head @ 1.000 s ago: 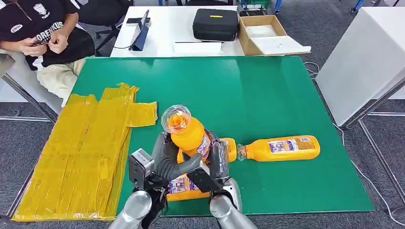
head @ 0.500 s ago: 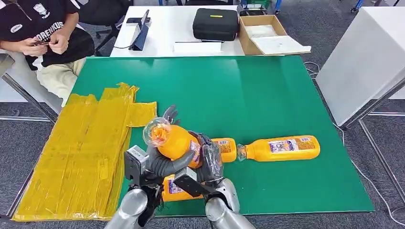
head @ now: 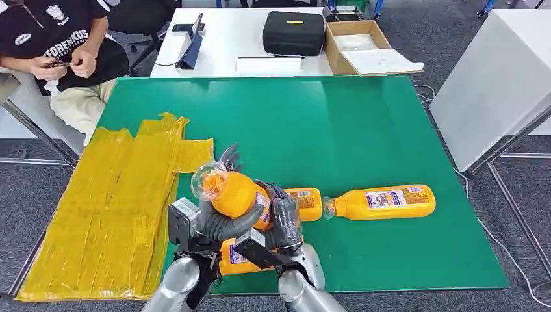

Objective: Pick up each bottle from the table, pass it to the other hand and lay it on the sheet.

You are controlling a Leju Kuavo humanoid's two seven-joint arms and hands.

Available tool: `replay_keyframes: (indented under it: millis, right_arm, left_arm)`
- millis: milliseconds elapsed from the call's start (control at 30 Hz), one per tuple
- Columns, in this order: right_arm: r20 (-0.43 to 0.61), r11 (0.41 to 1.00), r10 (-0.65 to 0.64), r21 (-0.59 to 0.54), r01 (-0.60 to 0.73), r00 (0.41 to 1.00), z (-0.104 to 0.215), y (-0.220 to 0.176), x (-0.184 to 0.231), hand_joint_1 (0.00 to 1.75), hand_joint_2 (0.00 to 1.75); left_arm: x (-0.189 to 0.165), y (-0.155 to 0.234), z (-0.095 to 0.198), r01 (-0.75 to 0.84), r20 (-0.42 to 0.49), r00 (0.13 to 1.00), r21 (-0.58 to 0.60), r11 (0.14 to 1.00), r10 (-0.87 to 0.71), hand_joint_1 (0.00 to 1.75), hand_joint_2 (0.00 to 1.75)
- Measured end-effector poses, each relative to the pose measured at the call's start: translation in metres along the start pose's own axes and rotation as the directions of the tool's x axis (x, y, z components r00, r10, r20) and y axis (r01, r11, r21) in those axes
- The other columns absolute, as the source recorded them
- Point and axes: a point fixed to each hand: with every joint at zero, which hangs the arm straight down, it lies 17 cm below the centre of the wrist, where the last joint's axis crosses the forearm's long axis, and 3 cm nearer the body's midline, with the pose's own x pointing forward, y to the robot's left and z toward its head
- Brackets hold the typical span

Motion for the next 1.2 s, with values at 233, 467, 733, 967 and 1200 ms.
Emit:
replay_keyframes:
  millis: [233,467,733,967,1200]
  right_arm:
    - [0.003,1.000,-0.003,0.003,0.003,1.000,-0.007,0.000,0.002,1.75,1.75]
    - [-0.002,1.000,-0.004,-0.003,0.004,1.000,-0.007,0.001,0.002,1.75,1.75]
    - [0.000,1.000,-0.006,-0.005,0.006,1.000,-0.006,0.002,0.003,1.75,1.75]
    - [0.005,0.999,-0.029,-0.018,0.029,1.000,-0.005,0.001,0.004,1.75,1.75]
    - [0.008,0.999,-0.034,-0.019,0.034,0.999,-0.005,0.001,0.005,1.75,1.75]
  left_arm:
    - [-0.002,0.004,-0.002,-0.037,-0.007,0.999,0.007,0.999,0.037,1.75,1.75]
    - [-0.002,0.007,-0.002,-0.052,-0.006,0.999,0.015,0.999,0.052,1.75,1.75]
    - [-0.001,0.008,-0.001,-0.057,-0.002,0.998,0.020,0.998,0.057,1.75,1.75]
    - [0.002,0.010,0.000,-0.054,0.014,0.998,0.029,0.998,0.054,1.75,1.75]
    - [0.004,0.010,0.001,-0.055,0.019,0.998,0.031,0.998,0.055,1.75,1.75]
